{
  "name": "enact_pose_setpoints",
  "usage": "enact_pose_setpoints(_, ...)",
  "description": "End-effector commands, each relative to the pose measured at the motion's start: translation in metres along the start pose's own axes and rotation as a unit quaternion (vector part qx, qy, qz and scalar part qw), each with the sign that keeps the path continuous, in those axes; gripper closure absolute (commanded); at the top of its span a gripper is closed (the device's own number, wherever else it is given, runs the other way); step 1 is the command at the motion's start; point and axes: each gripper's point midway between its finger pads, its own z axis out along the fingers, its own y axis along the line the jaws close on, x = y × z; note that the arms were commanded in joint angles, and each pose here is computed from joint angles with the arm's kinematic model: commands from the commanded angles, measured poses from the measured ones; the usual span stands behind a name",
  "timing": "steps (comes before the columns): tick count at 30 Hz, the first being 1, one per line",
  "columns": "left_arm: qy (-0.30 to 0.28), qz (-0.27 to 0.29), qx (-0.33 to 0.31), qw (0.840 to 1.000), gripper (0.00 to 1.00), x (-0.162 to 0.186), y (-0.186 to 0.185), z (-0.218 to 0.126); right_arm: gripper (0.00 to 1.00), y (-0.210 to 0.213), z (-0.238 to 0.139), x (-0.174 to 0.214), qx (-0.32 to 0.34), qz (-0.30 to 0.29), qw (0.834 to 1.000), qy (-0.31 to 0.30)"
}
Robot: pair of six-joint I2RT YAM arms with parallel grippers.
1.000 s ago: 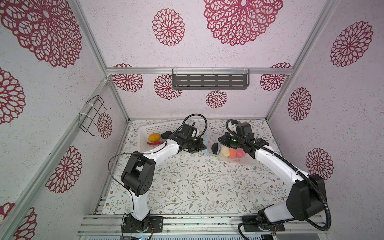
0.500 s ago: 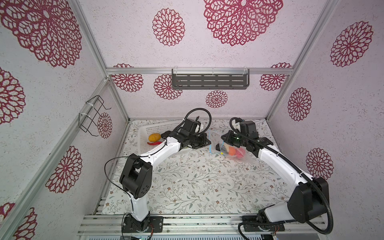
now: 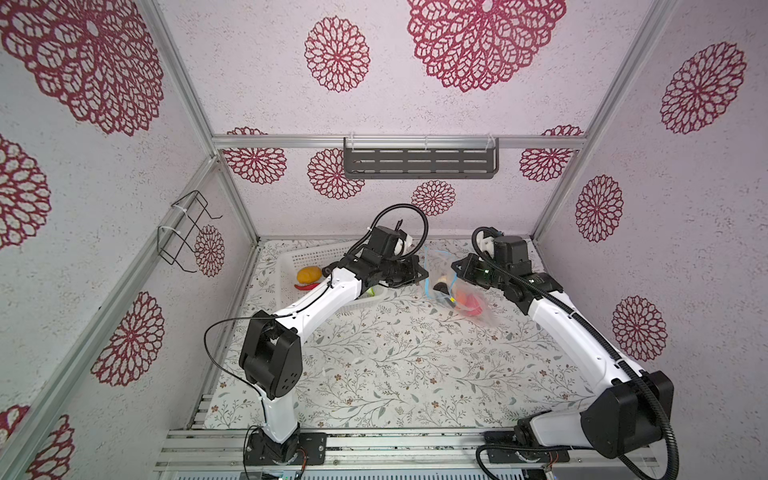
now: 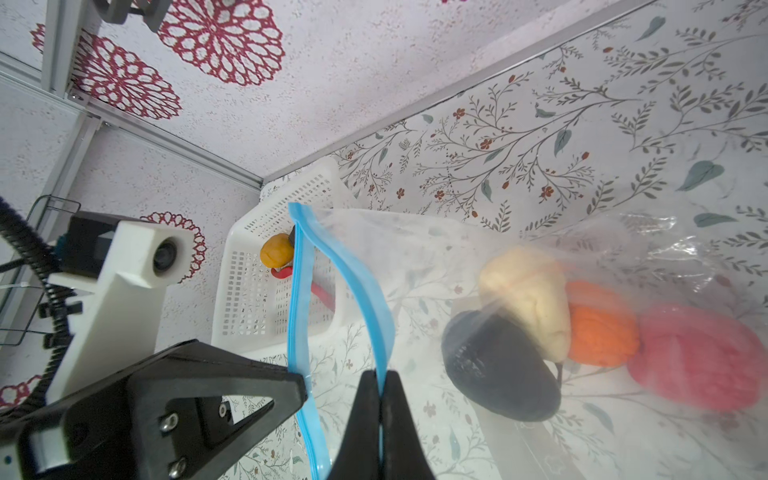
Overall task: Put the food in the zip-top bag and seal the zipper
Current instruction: 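Lift the bag by both zipper lips with both grippers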
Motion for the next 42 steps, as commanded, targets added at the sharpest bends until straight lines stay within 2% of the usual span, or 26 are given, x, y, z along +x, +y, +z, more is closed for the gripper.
enact_pose_setpoints(1, -0.017, 0.027, 0.023, 0.999, 1.00, -0.007, -0.030, -0.019, 1.00, 0.011, -0.022, -0.021, -0.004, -0.019, 0.999, -0.038)
enact_pose_setpoints(10, -0.040, 0.045, 0.033, 0.998, 1.00, -0.018, -0.050, -0.034, 1.00, 0.017, -0.036, -0.035, -0.003, -0.027, 0.998, -0.057)
enact_pose_setpoints(21, -0.046, 0.057, 0.049, 0.996, 1.00, -0.027, -0.068, -0.035, 1.00, 0.020, -0.055, -0.050, 0.006, -0.037, 0.996, -0.082)
enact_pose_setpoints(30, -0.036, 0.067, 0.063, 0.995, 1.00, -0.029, -0.083, -0.019, 1.00, 0.007, -0.065, -0.058, 0.019, -0.030, 0.995, -0.097)
enact_pose_setpoints(37, -0.033, 0.079, 0.088, 0.992, 1.00, -0.036, -0.106, -0.008, 1.00, -0.008, -0.087, -0.075, 0.040, -0.025, 0.991, -0.128)
enact_pose_setpoints(38, -0.023, 0.073, 0.084, 0.993, 1.00, -0.035, -0.099, 0.007, 1.00, -0.010, -0.092, -0.079, 0.043, -0.024, 0.990, -0.135)
enact_pose_setpoints(42, -0.020, 0.070, 0.103, 0.992, 1.00, -0.039, -0.109, 0.017, 1.00, -0.020, -0.105, -0.086, 0.059, -0.022, 0.986, -0.155)
